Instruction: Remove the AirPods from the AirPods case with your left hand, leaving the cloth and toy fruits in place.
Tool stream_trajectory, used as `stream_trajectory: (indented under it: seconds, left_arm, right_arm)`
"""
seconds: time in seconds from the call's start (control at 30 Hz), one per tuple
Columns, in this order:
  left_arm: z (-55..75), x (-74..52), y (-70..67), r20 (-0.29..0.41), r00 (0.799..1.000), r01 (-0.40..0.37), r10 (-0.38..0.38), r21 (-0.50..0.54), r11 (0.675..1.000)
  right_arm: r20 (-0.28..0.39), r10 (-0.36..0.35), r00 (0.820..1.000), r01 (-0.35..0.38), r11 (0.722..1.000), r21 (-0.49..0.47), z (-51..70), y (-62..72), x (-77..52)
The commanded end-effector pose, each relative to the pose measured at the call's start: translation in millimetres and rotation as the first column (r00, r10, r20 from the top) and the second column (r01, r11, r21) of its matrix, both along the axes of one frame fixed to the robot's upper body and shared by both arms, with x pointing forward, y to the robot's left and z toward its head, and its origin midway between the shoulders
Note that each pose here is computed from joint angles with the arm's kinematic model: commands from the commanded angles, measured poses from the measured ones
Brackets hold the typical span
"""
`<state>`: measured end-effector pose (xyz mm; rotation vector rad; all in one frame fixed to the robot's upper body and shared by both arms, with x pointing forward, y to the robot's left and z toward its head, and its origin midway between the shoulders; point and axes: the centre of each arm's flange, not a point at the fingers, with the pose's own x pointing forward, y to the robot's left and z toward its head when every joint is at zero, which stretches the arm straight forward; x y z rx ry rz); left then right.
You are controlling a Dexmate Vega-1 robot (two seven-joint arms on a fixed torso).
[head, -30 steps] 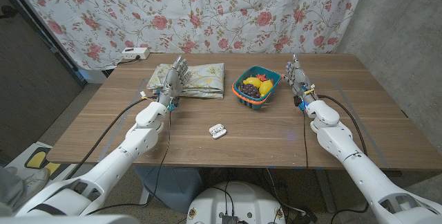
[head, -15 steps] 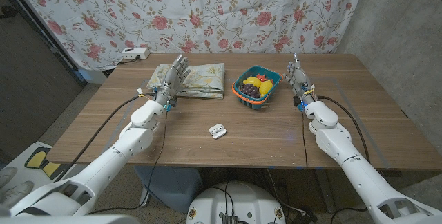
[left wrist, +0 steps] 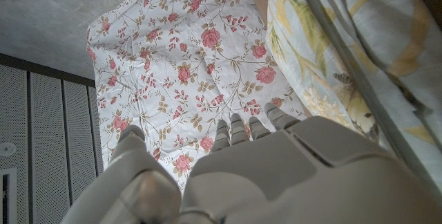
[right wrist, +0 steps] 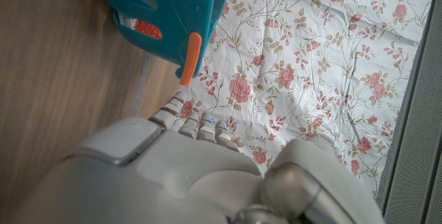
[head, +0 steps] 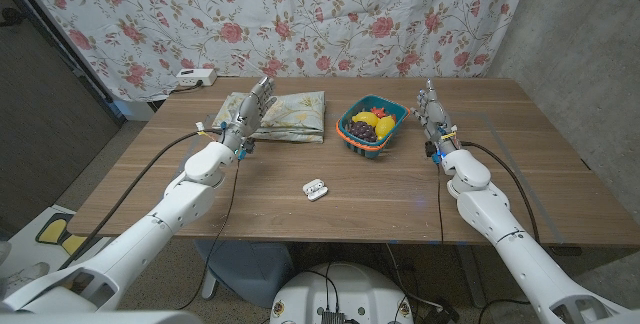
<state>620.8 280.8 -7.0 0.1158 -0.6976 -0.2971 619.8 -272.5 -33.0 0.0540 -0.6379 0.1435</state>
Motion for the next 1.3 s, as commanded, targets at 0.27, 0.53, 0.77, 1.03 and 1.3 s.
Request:
stream_trajectory:
  seconds: [0.27,0.53,0.77,1.03,1.3]
  left_arm:
    - [-4.5,-15.3,-2.5,0.079,0.997,-0.003,0.003,-0.005,1.000]
    - [-0.5,-28.3,6.3,0.118,0.991,-0.074,0.069,0.037,0.997]
    - [2.9,-33.0,5.6,0.132,0.989,-0.085,0.074,0.077,0.993]
    - [4.0,-37.2,4.4,0.153,0.985,-0.097,0.081,0.098,0.991]
    - [17.9,-46.4,7.6,0.220,0.965,-0.183,0.145,0.161,0.970]
  right_arm:
    - [0.000,-0.022,1.000,0.022,0.999,-0.025,5.8,-5.6,-11.7]
    - [-0.003,-0.013,1.000,0.013,1.000,-0.020,8.9,-1.1,-4.9]
    - [-0.011,-0.007,1.000,0.007,1.000,-0.025,9.7,2.5,0.4]
    - [-0.015,-0.003,1.000,0.002,1.000,-0.025,11.1,5.1,6.0]
    - [0.008,0.004,1.000,-0.004,1.000,-0.024,13.4,5.8,4.6]
